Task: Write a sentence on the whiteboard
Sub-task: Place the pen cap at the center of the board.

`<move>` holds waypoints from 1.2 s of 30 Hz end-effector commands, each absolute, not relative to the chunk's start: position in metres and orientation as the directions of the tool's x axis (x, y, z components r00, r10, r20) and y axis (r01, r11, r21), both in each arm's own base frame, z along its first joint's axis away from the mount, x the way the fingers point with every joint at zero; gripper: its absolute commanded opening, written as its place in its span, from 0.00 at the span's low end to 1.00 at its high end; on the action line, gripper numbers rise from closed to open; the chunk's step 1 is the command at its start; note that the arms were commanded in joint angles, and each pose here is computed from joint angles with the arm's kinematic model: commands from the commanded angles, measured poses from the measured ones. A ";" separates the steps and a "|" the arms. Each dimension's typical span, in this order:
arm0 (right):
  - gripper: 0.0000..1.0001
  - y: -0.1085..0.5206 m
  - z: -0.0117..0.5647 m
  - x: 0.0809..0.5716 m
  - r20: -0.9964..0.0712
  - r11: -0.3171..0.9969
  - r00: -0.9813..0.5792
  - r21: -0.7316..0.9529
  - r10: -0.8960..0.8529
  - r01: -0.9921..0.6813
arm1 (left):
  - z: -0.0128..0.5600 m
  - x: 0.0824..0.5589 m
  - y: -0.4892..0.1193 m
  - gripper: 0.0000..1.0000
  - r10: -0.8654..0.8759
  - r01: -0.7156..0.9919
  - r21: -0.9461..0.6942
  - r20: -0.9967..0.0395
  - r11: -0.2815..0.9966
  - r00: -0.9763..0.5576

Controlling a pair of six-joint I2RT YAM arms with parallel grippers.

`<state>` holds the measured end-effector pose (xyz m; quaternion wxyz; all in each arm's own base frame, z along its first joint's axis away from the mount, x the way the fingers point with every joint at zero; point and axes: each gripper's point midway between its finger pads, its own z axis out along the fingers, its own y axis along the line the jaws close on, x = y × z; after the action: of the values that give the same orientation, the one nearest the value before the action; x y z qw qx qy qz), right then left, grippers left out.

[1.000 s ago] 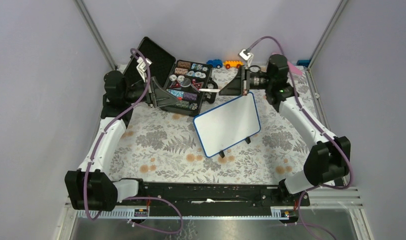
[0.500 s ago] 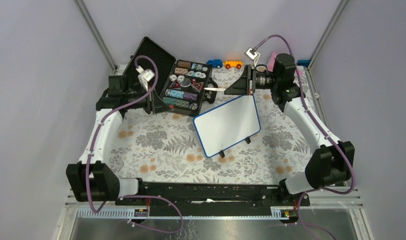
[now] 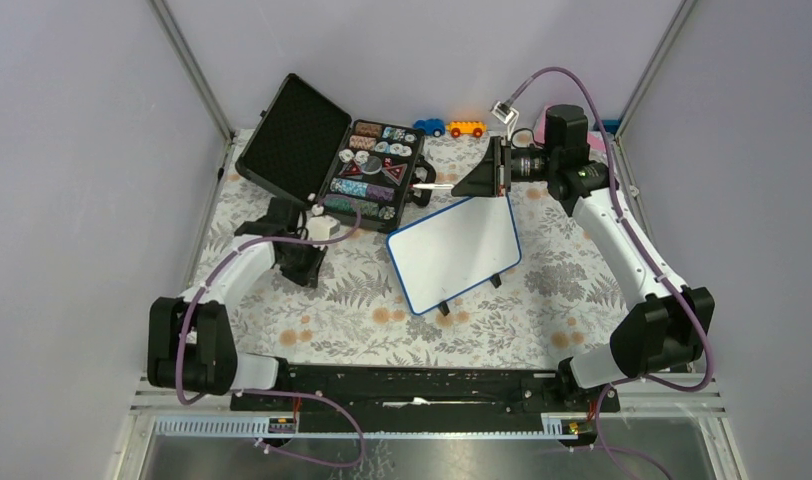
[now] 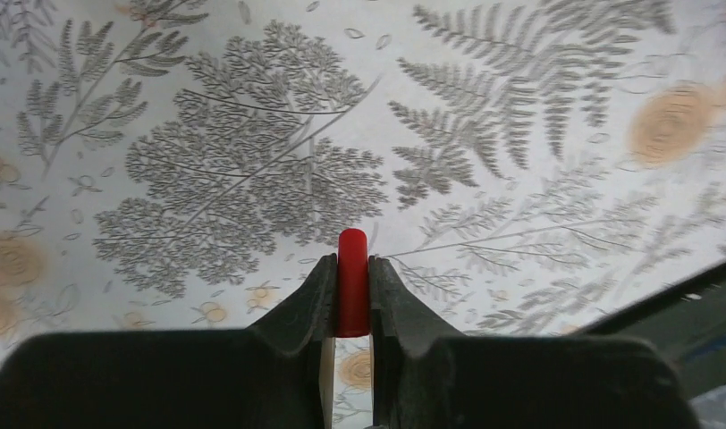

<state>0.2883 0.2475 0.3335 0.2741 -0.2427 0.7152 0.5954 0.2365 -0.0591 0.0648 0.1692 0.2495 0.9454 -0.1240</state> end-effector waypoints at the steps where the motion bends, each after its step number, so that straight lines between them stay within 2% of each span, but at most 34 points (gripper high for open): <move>1: 0.00 0.247 0.344 0.286 -0.737 0.183 -0.674 0.658 -0.041 -0.731 | 0.056 0.261 -0.033 0.00 0.474 0.478 0.076 -0.335 0.875 -0.814; 11: 0.00 0.246 0.344 0.285 -0.746 0.192 -0.663 0.644 -0.055 -0.740 | 0.040 0.267 -0.035 0.00 0.463 0.447 0.121 -0.270 0.886 -0.844; 20: 0.00 0.245 0.341 0.283 -0.745 0.193 -0.664 0.644 -0.062 -0.740 | 0.032 0.273 -0.042 0.13 0.457 0.447 0.100 -0.270 0.889 -0.848; 22: 0.00 0.245 0.342 0.283 -0.747 0.192 -0.662 0.642 -0.062 -0.742 | 0.031 0.273 -0.043 0.18 0.457 0.447 0.099 -0.268 0.889 -0.848; 26: 0.00 0.245 0.341 0.284 -0.744 0.192 -0.666 0.645 -0.062 -0.739 | 0.033 0.274 -0.045 0.34 0.455 0.447 0.094 -0.276 0.890 -0.847; 36: 0.00 0.246 0.341 0.285 -0.743 0.192 -0.666 0.646 -0.063 -0.739 | 0.056 0.279 -0.056 0.54 0.442 0.451 0.046 -0.313 0.891 -0.841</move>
<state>0.2845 0.2438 0.3257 0.2796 -0.2635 0.7254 0.5711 0.2614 -0.0455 0.0300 0.1216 0.2338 0.9646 0.0005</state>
